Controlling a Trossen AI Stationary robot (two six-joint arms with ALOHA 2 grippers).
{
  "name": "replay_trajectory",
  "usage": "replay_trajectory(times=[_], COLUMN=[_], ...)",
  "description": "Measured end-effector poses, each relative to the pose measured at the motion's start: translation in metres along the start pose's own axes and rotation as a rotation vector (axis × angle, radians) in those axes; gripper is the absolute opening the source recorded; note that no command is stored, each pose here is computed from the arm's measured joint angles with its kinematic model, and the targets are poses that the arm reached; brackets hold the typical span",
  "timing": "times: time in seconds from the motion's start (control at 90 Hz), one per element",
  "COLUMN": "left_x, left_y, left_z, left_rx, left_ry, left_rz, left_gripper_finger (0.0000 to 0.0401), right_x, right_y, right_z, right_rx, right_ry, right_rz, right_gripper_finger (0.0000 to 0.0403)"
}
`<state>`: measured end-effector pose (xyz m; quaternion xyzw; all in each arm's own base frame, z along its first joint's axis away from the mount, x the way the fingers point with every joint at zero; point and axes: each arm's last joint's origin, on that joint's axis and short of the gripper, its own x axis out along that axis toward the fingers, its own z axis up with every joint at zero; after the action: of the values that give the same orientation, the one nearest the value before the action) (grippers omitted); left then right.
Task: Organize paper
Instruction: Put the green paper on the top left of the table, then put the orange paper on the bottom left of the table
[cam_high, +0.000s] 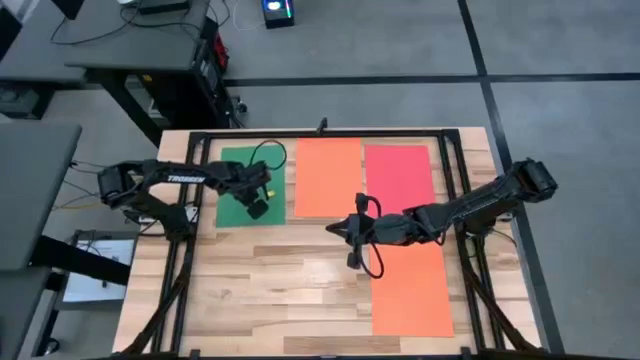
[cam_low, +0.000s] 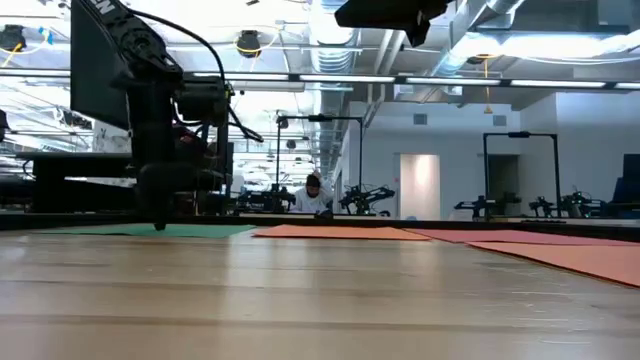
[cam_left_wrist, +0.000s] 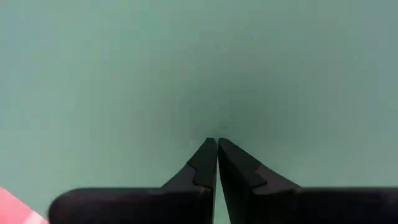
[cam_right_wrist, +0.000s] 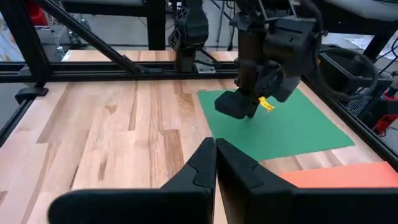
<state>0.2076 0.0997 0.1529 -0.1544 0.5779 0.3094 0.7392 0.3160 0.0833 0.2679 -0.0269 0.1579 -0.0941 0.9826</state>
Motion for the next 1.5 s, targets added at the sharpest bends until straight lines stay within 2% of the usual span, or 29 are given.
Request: replay_trajectory(times=[0.333,0.5,0.656,0.756,0.9,1.1,1.3,1.5], left_x=[-0.018,-0.040,-0.066,-0.068,-0.063,-0.058,-0.046,-0.026], left_y=[-0.009,-0.027,-0.049,-0.065,-0.081,-0.085,-0.089,-0.091], left_z=[0.014,0.019,0.017,0.010,0.004,0.004,0.010,0.026], left_rx=[0.029,0.094,0.166,0.222,0.278,0.316,0.433,0.473], left_ry=[-0.035,-0.193,-0.379,-0.484,-0.604,-0.632,-0.646,-0.602], left_rz=[-0.017,-0.098,-0.180,-0.221,-0.270,-0.268,-0.224,-0.174], left_gripper_finger=[0.0000,0.0000,0.0000,0.0000,0.0000,0.0003,0.0050,0.0122], right_x=[0.000,0.002,0.006,0.012,0.024,0.053,0.068,0.068], right_y=[0.000,-0.006,-0.022,-0.030,-0.035,-0.050,-0.067,-0.075], right_z=[-0.003,-0.010,-0.020,-0.028,-0.047,-0.086,-0.111,-0.111], right_rx=[-0.005,-0.011,0.076,0.116,0.108,0.060,0.050,0.001], right_ry=[0.024,0.096,0.204,0.264,0.316,0.468,0.576,0.604], right_rz=[-0.002,-0.023,-0.093,-0.139,-0.173,-0.249,-0.303,-0.297], right_gripper_finger=[0.0000,0.0000,0.0000,0.0000,0.0000,0.0000,0.0001,0.0029])
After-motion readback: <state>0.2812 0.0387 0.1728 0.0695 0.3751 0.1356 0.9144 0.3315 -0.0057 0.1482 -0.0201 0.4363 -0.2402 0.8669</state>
